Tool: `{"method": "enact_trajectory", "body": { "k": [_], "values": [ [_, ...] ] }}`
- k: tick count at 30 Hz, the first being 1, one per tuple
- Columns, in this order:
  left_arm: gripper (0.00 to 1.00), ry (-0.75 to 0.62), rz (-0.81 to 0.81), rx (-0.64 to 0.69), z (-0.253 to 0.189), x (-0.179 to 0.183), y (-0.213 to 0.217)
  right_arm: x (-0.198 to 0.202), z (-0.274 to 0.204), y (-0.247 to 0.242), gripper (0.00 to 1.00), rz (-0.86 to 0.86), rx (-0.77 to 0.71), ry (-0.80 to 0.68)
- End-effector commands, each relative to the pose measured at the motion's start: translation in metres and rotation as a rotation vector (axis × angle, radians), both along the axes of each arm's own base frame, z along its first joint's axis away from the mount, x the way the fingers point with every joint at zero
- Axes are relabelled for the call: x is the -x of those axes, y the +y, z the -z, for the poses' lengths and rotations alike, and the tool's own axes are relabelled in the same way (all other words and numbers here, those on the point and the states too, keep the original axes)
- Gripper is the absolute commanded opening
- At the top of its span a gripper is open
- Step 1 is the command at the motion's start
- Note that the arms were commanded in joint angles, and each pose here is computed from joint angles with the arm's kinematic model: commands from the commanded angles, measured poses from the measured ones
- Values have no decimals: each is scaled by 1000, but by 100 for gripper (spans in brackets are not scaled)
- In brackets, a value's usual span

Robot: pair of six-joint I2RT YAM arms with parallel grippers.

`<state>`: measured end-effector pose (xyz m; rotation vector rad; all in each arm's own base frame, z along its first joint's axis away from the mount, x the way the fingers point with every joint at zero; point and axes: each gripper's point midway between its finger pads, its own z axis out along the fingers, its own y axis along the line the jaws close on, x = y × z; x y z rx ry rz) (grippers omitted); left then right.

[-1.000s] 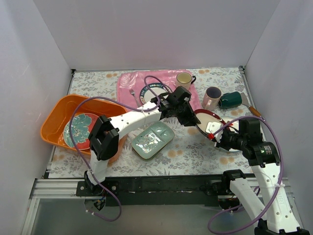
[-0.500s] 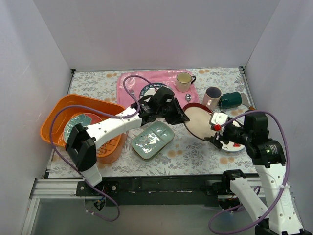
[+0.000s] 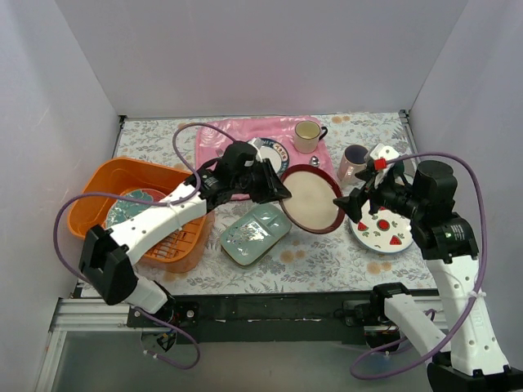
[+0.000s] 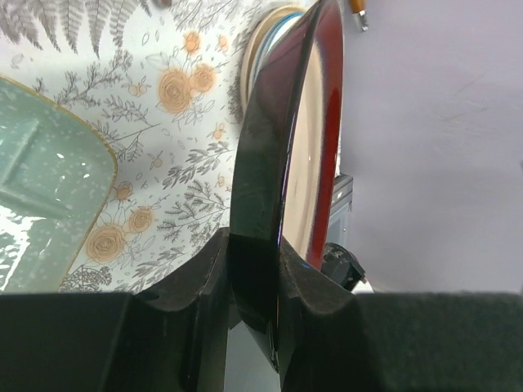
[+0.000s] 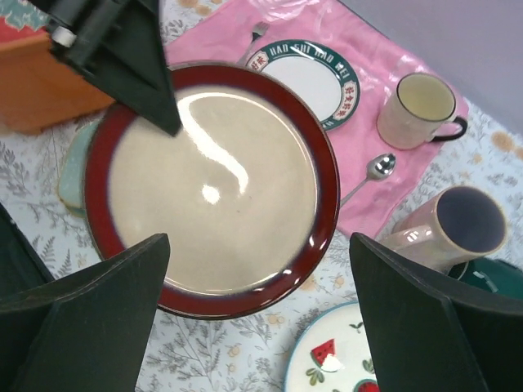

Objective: Place the mixed dishes into the plastic bin
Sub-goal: Pick up the plate at the center of the board.

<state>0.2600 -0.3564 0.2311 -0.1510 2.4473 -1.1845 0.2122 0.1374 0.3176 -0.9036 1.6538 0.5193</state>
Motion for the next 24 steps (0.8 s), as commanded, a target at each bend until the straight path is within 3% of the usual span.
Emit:
{"method": "enact_trajectory", "body": {
  "k": [1,12,20,24],
  "values": [
    [0,-253,70,253,-112,10,16,-23,-6,-2,98,173,-173,110],
    [0,-314,64,260,-131,11,48,-40,21,12,96,306,-409,464],
    [0,-327,49,279,-138,14,55,-30,32,38,87,237,-577,730],
    [0,-335,38,294,-142,14,56,-29,38,41,84,242,-607,788]
  ]
}}
